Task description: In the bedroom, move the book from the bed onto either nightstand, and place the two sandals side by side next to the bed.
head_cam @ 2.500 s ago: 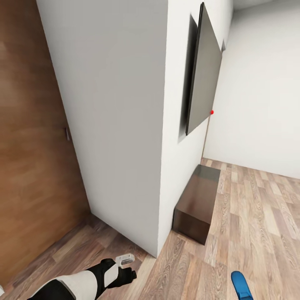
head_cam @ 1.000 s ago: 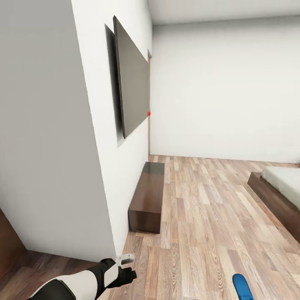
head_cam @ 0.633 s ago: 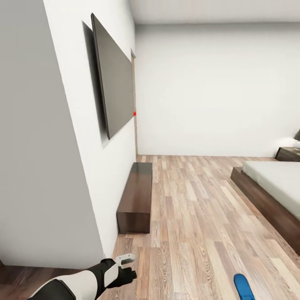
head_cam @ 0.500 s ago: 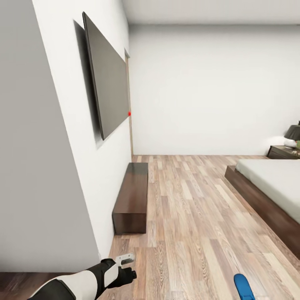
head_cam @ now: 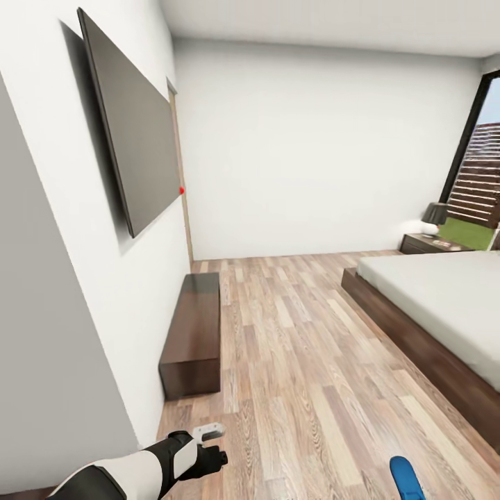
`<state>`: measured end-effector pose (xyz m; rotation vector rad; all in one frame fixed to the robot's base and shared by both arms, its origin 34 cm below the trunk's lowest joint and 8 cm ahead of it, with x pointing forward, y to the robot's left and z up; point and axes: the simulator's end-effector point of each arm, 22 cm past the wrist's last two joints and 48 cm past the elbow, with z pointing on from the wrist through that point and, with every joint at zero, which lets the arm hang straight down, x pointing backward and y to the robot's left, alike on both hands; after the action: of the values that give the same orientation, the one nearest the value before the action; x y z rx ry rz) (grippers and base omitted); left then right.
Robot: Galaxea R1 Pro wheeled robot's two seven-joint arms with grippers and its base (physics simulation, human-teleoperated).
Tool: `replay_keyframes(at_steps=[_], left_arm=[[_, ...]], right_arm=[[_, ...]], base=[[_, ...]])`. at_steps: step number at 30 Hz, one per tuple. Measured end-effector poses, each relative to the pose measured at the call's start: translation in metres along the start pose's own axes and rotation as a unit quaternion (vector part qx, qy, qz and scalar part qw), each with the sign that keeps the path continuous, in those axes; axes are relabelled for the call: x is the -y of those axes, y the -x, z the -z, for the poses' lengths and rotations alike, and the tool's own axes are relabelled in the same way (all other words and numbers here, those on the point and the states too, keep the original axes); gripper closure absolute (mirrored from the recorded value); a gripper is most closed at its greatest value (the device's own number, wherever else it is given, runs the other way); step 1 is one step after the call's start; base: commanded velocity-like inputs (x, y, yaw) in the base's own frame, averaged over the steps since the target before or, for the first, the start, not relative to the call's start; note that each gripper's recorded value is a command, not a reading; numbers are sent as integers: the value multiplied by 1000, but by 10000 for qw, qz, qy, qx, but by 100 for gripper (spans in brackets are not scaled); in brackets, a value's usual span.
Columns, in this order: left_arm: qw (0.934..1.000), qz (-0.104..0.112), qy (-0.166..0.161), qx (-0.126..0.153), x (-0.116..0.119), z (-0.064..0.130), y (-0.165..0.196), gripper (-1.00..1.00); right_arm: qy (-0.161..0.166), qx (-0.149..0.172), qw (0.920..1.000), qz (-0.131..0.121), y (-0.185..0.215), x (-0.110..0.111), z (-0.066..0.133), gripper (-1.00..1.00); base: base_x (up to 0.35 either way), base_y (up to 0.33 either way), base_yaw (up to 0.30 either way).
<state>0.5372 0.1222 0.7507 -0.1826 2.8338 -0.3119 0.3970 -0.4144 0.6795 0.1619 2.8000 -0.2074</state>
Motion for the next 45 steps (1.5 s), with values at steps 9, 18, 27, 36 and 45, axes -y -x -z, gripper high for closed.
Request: replay_keyframes(at_steps=[9,18,27,36,45], left_arm=[[10000,1,-1,0,0,0,0,-100],[10000,1,0,0,0,0,0,-100],[10000,2,0,-1,0,0,0,-100],[10000,1,0,-1,0,0,0,-100],[10000,2,0,-2,0,0,0,-100]], right_arm=[[-2,0,10000,-1,0,0,0,100],[-8,0,10000,-1,0,1,0,100],[-8,1,10000,-1,0,1,0,100],[-15,6,10000,1,0,1,0,100],[-13,7,10000,1,0,0,0,100]], base=[[0,0,-300],[0,0,-300],[0,0,-300],[0,0,-300],[0,0,-284]])
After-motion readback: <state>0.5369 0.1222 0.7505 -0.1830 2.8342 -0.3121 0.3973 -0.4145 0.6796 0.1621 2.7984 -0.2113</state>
